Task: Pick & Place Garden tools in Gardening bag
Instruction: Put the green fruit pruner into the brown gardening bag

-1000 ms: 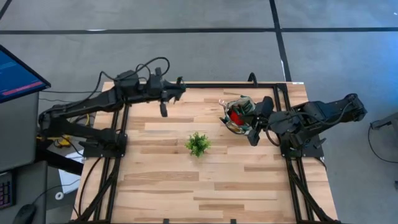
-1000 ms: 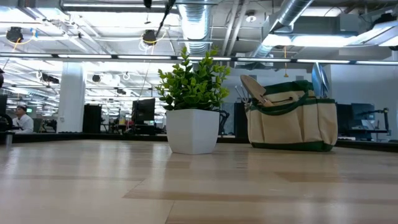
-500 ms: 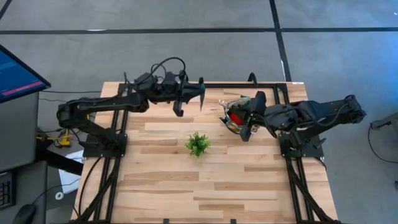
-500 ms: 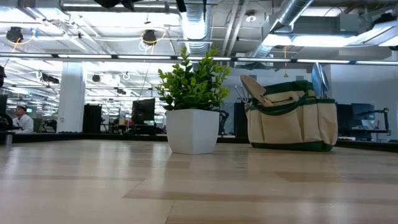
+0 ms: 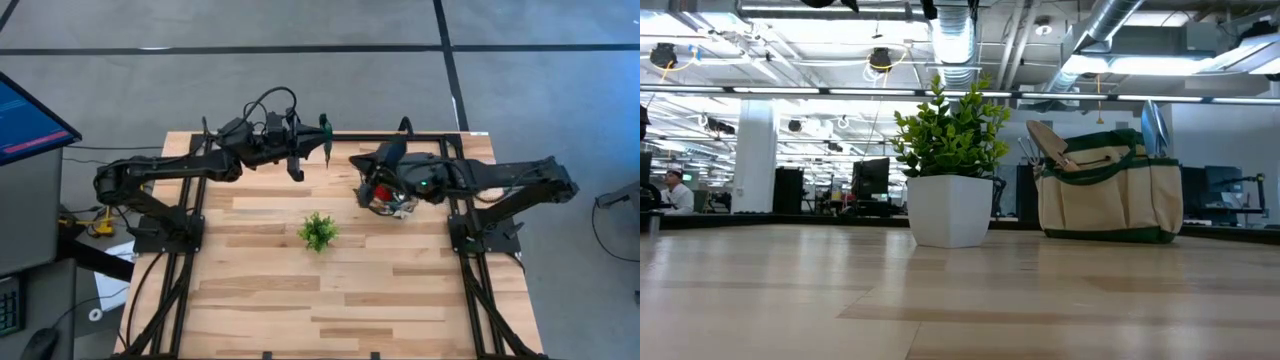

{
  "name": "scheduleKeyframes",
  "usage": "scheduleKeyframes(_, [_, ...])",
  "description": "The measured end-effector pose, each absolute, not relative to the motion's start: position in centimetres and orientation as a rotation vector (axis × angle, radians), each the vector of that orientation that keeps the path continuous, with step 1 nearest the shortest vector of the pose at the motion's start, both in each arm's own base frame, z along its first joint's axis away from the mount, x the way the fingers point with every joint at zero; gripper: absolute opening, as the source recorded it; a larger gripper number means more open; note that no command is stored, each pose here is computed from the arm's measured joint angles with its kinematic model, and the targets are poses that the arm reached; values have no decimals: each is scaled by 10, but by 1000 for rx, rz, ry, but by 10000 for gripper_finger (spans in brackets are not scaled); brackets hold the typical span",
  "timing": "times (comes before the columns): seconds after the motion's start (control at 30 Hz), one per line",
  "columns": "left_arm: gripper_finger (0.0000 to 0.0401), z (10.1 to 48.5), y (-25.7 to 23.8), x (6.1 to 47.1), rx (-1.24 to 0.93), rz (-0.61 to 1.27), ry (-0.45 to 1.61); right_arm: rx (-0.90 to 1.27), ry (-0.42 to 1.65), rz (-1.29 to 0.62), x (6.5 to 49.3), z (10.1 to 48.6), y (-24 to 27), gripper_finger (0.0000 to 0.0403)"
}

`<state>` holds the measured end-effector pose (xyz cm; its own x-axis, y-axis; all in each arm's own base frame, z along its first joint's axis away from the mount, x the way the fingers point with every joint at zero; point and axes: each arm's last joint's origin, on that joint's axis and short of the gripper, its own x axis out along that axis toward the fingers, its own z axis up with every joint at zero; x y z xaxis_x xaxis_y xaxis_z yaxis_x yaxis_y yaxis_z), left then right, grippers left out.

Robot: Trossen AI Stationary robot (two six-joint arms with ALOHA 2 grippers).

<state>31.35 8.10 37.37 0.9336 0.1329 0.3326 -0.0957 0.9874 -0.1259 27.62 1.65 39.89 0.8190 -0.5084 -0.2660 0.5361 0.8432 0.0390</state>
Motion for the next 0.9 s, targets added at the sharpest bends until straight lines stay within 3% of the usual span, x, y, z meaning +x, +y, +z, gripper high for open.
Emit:
scheduleKeyframes(0.23, [6, 373, 80, 314, -100, 125, -341, 19, 216, -452, 299, 396, 16, 0])
scheduleKeyframes(0.57, [6, 373, 80, 314, -104, 125, -336, 12, 224, -467, 301, 394, 12, 5])
scheduleKeyframes(0.7, [6, 372, 80, 314, -106, 126, -327, 13, 223, -474, 301, 394, 9, 45])
scheduleKeyframes(0.9, [6, 372, 80, 314, -107, 126, -322, 23, 210, -491, 302, 395, 4, 160])
